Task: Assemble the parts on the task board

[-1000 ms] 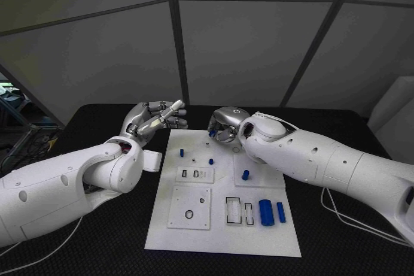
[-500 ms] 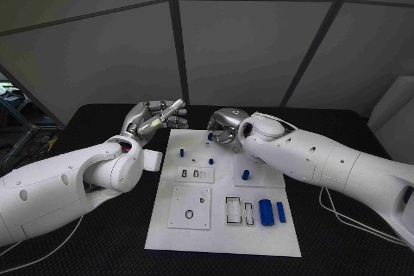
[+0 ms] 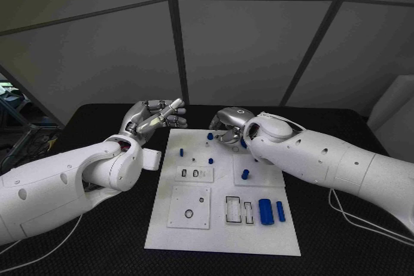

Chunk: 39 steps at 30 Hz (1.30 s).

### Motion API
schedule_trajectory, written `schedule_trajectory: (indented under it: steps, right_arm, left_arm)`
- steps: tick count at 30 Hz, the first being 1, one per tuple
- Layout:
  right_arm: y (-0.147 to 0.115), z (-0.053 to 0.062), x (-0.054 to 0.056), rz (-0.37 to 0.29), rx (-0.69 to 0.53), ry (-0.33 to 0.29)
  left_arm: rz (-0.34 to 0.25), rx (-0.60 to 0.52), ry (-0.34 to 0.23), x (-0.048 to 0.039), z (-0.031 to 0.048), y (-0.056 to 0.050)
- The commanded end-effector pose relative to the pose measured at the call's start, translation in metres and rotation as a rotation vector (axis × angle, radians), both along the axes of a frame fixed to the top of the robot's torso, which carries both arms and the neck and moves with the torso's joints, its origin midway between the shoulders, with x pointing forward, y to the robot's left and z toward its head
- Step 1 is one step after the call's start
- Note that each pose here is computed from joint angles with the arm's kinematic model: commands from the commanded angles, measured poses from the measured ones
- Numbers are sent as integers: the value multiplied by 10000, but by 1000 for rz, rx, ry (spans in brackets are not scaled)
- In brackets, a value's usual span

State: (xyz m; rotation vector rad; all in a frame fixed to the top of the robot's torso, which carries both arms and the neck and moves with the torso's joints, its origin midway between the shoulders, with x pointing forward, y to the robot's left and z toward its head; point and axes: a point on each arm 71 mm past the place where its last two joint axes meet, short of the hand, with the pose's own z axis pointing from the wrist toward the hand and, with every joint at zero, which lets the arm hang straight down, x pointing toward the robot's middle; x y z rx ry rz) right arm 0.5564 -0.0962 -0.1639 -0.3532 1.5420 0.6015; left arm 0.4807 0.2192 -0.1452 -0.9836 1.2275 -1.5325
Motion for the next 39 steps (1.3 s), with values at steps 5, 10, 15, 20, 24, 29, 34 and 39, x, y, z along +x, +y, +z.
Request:
schedule_trajectory:
  steps: [5, 10, 15, 20, 24, 29, 34, 39]
  right_arm:
    - [-444, 141, -128, -70, 153, 5]
    - [-739, 132, -192, -134, 161, 86]
    - [-912, 92, -200, -185, 132, 147]
    - [-1037, 34, -168, -238, 91, 201]
    - [-1087, -6, -140, -266, 64, 232]
    - [-1093, -55, -92, -286, 36, 262]
    - [-1102, -89, -55, -299, 15, 280]
    - [-1103, -107, -35, -302, 5, 289]
  left_arm:
    - [-13, -5, -5, 8, 12, 16]
    - [-10, -4, -5, 17, 7, 33]
    - [-9, -3, -5, 25, 2, 37]
    - [-8, -3, -4, 29, 0, 37]
    - [-8, -3, -4, 29, -1, 41]
    - [-8, -3, -4, 30, -1, 43]
    - [-9, -3, -4, 30, -2, 42]
    - [-7, -2, -3, 31, -2, 50]
